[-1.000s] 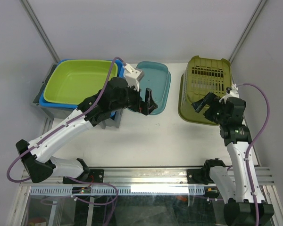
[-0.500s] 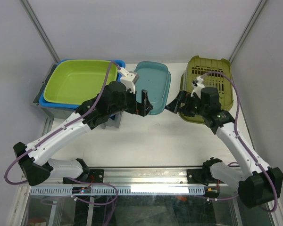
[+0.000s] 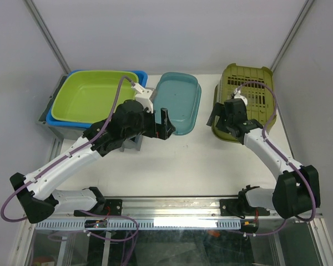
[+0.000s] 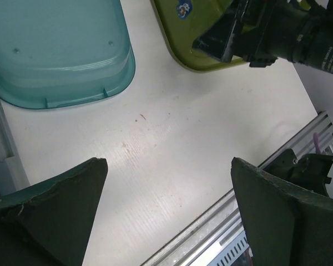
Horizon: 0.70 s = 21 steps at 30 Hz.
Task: Turn the large container upside down
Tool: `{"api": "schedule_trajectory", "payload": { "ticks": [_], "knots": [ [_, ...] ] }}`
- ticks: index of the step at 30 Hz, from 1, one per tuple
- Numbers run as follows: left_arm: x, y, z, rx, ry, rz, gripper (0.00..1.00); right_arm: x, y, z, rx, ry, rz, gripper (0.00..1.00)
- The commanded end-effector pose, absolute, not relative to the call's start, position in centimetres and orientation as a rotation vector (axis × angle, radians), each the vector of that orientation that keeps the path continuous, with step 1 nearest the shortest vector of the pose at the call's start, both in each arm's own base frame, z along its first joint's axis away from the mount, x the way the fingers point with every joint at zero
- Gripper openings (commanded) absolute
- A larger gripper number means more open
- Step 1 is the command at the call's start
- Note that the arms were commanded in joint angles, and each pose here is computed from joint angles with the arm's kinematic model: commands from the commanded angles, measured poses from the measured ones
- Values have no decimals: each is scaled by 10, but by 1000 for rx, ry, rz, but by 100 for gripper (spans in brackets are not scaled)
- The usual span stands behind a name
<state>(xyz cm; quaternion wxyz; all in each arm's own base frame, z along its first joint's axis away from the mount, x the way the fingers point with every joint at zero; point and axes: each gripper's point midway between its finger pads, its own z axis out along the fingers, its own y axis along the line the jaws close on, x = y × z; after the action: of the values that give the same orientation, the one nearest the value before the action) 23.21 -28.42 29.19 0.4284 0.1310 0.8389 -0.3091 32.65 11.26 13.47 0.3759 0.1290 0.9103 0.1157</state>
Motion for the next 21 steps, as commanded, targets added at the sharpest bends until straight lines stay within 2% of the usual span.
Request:
{"api": "schedule_trajectory", "payload": {
  "ticks": [1, 4, 9, 13, 21],
  "knots": [
    [236, -280, 298, 287, 2072, -767, 99, 344, 60, 166, 509, 2182, 57, 99],
    [238, -281, 297, 299, 2072, -754, 99, 340, 56, 178, 502, 2156, 72, 99],
    [248, -281, 318, 309, 2022, -713, 99, 328, 110, 219, 264, 2107, 449, 99],
    [264, -263, 346, 270, 1971, -582, 99, 317, 142, 243, 137, 2028, 670, 99],
    [275, -249, 339, 158, 2026, -481, 99, 338, 197, 221, 20, 2101, 796, 98]
  ]
}}
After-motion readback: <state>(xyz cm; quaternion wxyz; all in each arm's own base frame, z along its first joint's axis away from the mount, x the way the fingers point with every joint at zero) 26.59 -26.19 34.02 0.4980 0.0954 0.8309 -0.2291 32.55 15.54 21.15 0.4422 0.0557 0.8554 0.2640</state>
